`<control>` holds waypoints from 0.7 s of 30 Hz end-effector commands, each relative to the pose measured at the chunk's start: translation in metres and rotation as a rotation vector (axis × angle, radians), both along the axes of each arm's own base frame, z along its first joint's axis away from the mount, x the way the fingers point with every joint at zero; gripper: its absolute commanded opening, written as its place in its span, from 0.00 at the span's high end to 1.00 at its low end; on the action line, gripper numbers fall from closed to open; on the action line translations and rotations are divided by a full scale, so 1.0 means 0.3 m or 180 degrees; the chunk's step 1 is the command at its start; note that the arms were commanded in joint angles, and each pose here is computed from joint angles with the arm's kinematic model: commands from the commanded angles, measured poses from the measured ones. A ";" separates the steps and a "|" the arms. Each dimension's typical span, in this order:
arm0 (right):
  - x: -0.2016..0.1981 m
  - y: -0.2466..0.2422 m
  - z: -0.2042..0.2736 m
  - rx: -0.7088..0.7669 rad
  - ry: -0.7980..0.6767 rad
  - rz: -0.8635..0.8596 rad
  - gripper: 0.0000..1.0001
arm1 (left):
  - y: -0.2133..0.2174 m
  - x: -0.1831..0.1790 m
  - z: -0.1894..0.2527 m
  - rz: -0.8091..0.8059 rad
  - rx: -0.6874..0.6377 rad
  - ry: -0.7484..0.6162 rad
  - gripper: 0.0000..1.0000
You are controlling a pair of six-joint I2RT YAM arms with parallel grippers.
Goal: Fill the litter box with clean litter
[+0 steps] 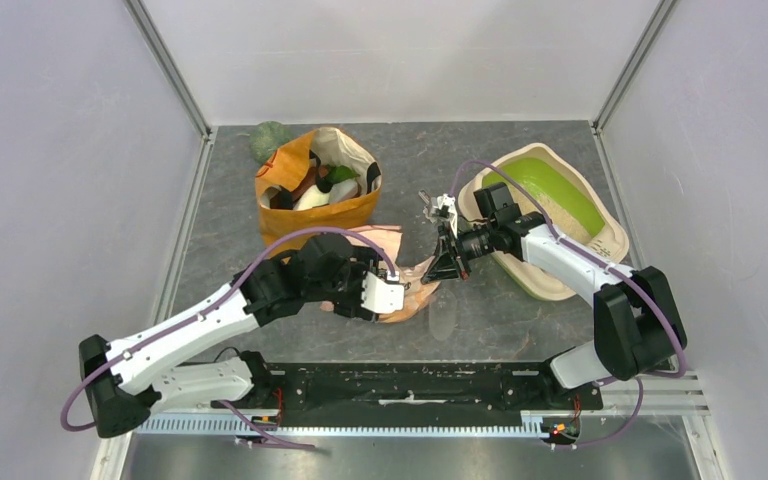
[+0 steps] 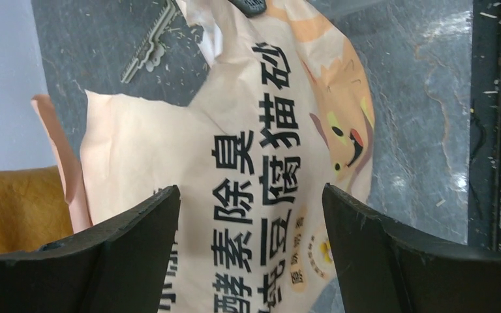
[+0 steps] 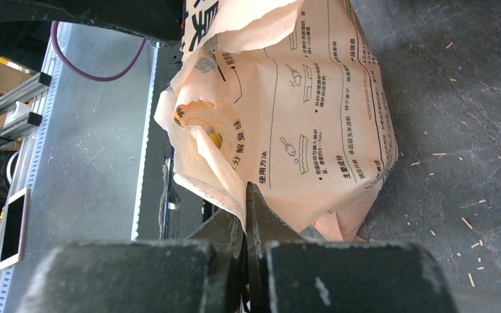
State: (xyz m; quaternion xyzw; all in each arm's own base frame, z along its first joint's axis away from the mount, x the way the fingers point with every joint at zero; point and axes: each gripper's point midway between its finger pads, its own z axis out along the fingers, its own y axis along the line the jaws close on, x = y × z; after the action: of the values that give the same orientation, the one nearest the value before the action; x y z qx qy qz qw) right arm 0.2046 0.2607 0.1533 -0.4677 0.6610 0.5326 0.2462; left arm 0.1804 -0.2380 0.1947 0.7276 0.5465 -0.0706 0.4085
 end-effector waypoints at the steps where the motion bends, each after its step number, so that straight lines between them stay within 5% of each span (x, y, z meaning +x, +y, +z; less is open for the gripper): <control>1: -0.006 0.007 0.054 0.0120 0.0076 0.0055 1.00 | -0.041 0.039 0.011 -0.0087 -0.0065 -0.0252 0.17; 10: -0.045 -0.014 0.085 0.0121 0.0176 0.0152 0.99 | 0.043 -0.004 -0.105 -0.0044 0.0304 -0.0025 0.36; 12: -0.049 -0.017 0.093 0.0123 0.0173 0.0178 0.95 | 0.041 -0.002 -0.110 0.0001 0.0295 0.0012 0.50; 18: -0.042 -0.029 0.135 0.0016 0.0313 0.0077 0.61 | 0.051 0.010 -0.105 0.0128 0.0329 0.0043 0.96; 21: -0.021 -0.028 0.168 -0.0032 0.0522 -0.0028 0.66 | 0.061 0.012 -0.099 0.0173 0.0319 0.0020 0.98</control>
State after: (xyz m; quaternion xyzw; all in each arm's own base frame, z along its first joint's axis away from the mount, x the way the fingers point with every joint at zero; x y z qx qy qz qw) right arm 0.1951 0.2512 0.1757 -0.4479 0.6777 0.5455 0.2062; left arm 0.1809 -0.2262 0.1594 0.7432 0.5574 -0.0473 0.3671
